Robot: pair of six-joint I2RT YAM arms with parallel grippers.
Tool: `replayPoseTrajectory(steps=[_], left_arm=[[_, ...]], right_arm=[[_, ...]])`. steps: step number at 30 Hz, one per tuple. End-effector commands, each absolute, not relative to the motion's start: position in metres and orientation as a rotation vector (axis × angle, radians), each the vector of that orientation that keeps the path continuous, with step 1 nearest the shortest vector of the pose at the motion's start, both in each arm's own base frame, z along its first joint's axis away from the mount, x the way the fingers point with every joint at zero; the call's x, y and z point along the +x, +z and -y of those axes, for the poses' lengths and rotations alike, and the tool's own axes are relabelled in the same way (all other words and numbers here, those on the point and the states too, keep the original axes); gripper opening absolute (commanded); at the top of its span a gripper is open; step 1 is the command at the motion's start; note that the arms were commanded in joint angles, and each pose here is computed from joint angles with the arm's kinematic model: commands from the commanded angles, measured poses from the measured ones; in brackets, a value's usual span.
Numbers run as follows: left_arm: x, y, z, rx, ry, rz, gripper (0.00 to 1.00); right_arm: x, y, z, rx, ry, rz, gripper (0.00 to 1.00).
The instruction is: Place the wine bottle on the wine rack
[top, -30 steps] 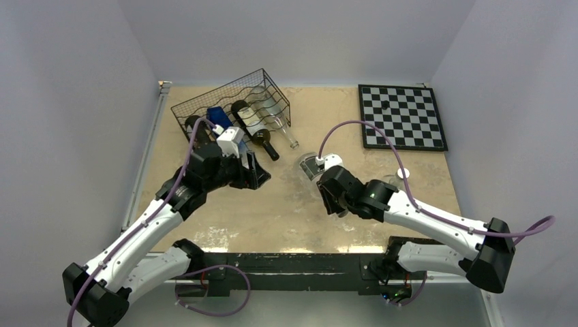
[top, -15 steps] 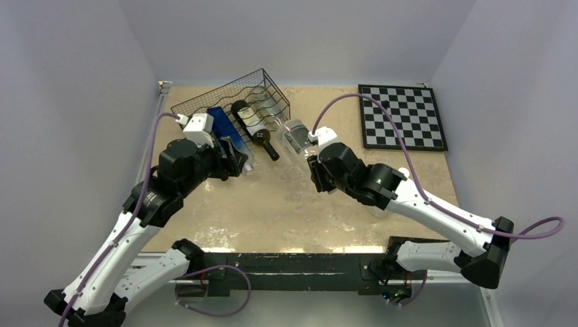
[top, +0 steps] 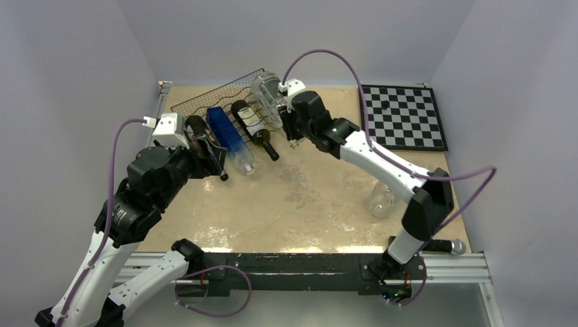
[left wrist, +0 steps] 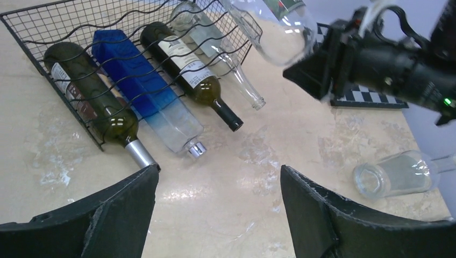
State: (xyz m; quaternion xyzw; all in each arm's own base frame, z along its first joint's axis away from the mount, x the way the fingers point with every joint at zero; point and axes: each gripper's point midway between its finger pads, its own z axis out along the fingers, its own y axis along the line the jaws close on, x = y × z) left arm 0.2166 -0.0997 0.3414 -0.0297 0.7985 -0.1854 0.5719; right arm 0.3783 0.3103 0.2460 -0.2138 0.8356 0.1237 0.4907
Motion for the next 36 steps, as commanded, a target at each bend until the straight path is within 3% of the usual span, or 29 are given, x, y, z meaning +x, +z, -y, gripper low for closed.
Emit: replayPoseTrajectory(steps=[1,13,21,36], left_arm=[[0.212,0.341,0.092,-0.074,-0.397,-1.894,0.87],[0.203,0.321,0.094,-0.131,-0.434,-1.969,0.87],[0.2,0.316,0.094,-0.141,-0.438,-1.989,0.87],[0.195,0.307,0.091,-0.151,-0.434,-2.013,0.87]], right_arm=[[0.444,0.372,-0.34,-0.374,0.434,-1.606,0.0],[0.517,0.339,-0.366,-0.374,0.431,-1.59,0.0],[0.54,0.341,-0.378,-0.387,0.42,-1.569,0.0],[0.552,0.293,-0.379,-0.403,0.361,-1.698,0.0]])
